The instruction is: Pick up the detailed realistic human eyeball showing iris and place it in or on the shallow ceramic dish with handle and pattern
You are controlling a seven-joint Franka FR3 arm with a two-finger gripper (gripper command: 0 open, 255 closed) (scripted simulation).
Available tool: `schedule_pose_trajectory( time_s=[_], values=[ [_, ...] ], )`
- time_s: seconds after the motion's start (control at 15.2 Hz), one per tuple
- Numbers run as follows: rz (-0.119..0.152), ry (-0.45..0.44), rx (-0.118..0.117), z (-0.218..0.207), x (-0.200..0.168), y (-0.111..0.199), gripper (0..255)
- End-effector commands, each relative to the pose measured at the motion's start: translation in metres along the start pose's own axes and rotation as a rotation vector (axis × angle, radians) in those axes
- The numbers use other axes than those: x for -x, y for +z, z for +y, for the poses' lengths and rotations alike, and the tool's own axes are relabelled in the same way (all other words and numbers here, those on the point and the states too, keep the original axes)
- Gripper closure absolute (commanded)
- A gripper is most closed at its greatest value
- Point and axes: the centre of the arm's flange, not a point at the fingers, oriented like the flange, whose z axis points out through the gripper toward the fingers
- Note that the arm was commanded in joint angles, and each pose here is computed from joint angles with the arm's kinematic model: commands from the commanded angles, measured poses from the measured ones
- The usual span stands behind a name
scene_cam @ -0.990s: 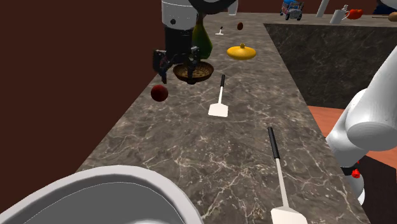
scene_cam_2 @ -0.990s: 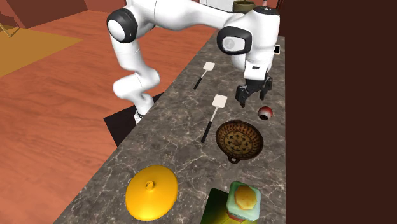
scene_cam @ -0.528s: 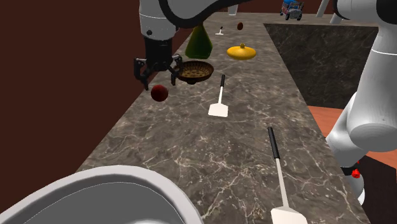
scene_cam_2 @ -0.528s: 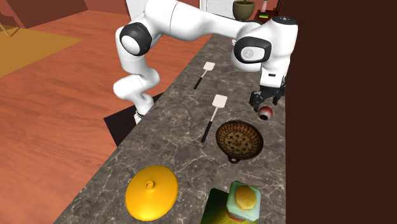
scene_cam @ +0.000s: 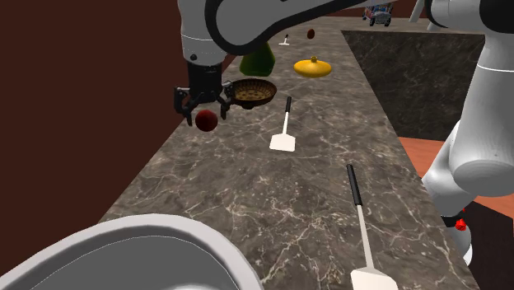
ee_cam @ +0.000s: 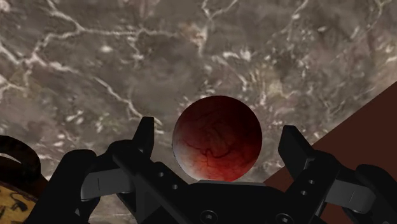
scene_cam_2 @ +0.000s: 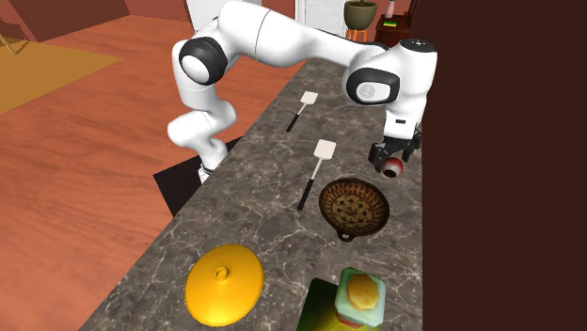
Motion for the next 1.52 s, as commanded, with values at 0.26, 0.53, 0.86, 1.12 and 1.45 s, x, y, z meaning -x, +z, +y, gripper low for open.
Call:
schedule_pose_trajectory(
  time_s=[0.26,0.53,0.86,1.12,1.45],
  values=[
    [0.0,0.0,0.0,0.0,0.0,0.001,255],
    [0.0,0.0,0.0,0.0,0.0,0.001,255],
    [0.0,0.0,0.0,0.0,0.0,0.001,255],
    [0.0,0.0,0.0,-0.002,-0.001,-0.02,255],
    [0.0,0.0,0.0,-0.006,-0.003,-0.046,255]
  ],
)
